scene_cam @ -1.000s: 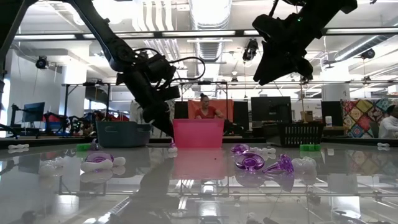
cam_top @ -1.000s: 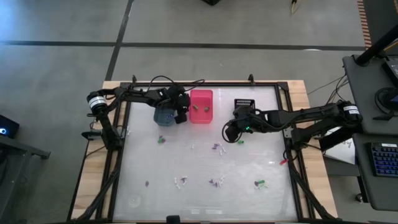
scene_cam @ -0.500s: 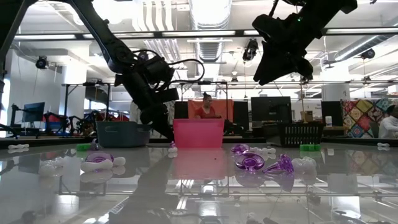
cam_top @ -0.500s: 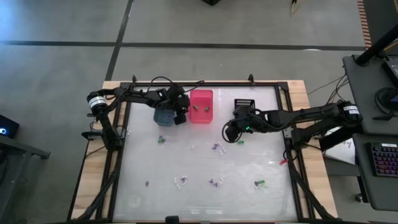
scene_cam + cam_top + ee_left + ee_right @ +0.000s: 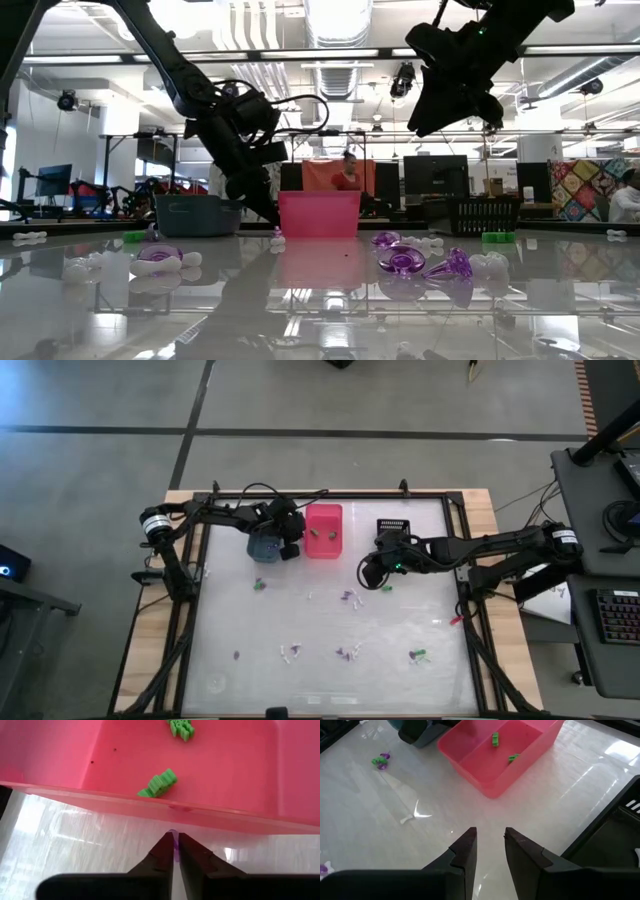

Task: Sort Halloween decoration
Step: Put the purple witch hat toy into the blue bin

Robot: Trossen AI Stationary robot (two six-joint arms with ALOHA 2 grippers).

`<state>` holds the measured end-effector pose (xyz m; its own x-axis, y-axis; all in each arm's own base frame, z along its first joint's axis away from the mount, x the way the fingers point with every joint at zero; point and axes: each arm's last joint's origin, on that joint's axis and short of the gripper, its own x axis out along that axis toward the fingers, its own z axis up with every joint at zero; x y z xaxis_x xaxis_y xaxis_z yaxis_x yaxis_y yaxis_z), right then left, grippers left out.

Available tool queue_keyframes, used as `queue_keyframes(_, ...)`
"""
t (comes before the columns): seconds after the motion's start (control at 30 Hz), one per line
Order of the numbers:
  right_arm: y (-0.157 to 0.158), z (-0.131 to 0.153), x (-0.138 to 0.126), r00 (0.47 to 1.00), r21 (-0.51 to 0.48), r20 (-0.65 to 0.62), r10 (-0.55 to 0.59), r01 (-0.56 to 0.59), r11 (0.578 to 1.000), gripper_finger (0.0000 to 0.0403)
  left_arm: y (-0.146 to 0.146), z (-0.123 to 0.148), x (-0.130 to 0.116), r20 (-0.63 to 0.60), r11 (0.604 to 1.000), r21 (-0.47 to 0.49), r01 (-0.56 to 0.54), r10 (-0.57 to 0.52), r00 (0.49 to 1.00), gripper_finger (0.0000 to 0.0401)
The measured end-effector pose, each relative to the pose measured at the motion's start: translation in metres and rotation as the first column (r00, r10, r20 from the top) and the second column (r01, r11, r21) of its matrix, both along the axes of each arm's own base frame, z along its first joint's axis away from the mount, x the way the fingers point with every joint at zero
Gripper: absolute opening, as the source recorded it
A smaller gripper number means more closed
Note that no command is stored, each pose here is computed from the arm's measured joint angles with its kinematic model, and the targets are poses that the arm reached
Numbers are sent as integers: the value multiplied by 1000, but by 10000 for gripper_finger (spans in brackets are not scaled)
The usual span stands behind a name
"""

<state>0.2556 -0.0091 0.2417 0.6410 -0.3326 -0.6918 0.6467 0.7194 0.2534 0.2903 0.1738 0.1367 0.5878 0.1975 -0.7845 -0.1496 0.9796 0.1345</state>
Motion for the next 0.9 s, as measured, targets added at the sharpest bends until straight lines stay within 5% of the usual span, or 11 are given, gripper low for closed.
queue_keyframes(0.9, 0, 0, 0, 1000, 2, -2, 11, -11, 1000, 91, 7, 50, 10, -115, 993, -72, -97, 89, 989, 0)
